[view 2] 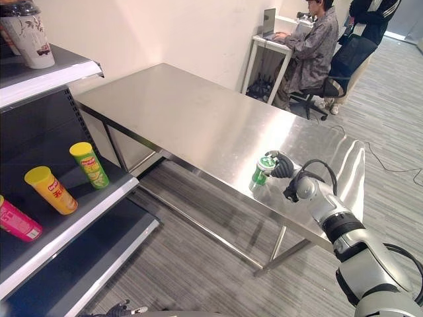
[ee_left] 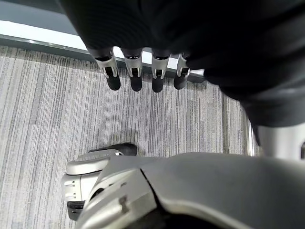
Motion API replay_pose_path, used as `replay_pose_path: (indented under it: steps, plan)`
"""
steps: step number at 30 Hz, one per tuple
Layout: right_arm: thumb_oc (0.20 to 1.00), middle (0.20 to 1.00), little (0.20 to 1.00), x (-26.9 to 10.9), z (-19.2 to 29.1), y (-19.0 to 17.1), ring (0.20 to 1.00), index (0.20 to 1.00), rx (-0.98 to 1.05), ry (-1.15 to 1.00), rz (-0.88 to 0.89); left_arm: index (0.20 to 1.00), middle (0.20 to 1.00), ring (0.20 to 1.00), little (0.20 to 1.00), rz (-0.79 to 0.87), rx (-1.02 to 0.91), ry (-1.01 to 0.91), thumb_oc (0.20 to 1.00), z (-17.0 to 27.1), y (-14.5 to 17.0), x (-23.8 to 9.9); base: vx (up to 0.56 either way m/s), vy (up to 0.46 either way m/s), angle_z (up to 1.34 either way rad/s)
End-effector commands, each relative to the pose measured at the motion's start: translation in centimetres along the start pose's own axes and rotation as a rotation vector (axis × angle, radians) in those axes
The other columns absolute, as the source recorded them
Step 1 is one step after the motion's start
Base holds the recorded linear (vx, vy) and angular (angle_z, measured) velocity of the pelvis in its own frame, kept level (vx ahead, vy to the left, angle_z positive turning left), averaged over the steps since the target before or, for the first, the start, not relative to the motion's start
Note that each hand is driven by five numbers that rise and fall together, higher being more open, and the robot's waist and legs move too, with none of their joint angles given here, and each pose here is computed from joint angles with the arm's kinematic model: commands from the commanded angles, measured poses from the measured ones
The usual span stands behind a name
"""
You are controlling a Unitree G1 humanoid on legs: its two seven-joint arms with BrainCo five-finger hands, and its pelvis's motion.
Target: Put the goods on the table back onto the shelves and tidy them up.
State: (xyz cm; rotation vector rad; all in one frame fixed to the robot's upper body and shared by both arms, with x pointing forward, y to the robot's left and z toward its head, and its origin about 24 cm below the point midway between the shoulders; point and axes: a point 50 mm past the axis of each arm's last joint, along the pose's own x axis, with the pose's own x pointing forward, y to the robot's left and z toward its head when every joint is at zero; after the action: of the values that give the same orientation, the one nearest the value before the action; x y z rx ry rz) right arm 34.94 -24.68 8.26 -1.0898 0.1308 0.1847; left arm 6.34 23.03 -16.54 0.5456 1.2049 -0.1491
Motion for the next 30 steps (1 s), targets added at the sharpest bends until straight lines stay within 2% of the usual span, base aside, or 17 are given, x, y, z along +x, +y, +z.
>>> replay_pose_path:
  steps: [1, 18, 30]
  plan:
    - [0.2, 0.2, 0.2, 0.9, 1.3, -1.9, 0.2, 0.2, -0.083, -0.027, -0.031, 1.0, 1.0, 1.0, 1.0, -0.056, 0.0, 0.004, 1.0, 0.5, -1.9, 0.0, 0.0, 0.0, 0.0]
    - [0.2, 0.2, 0.2, 0.4, 0.9, -2.7, 0.2, 0.2, -0.161, -0.031, -0.094, 1.0, 1.0, 1.0, 1.0, -0.043, 0.023, -0.033, 1.0, 1.3, -1.8, 0.1, 0.0, 0.0, 0.0]
    - [0.2, 0.2, 0.2, 0.0, 0.8, -4.9, 0.2, 0.2, -0.144, -0.017, -0.275, 1.0, 1.0, 1.0, 1.0, -0.027, 0.026, -0.033, 1.0, 1.3, -1.7, 0.2, 0.0, 0.0, 0.0]
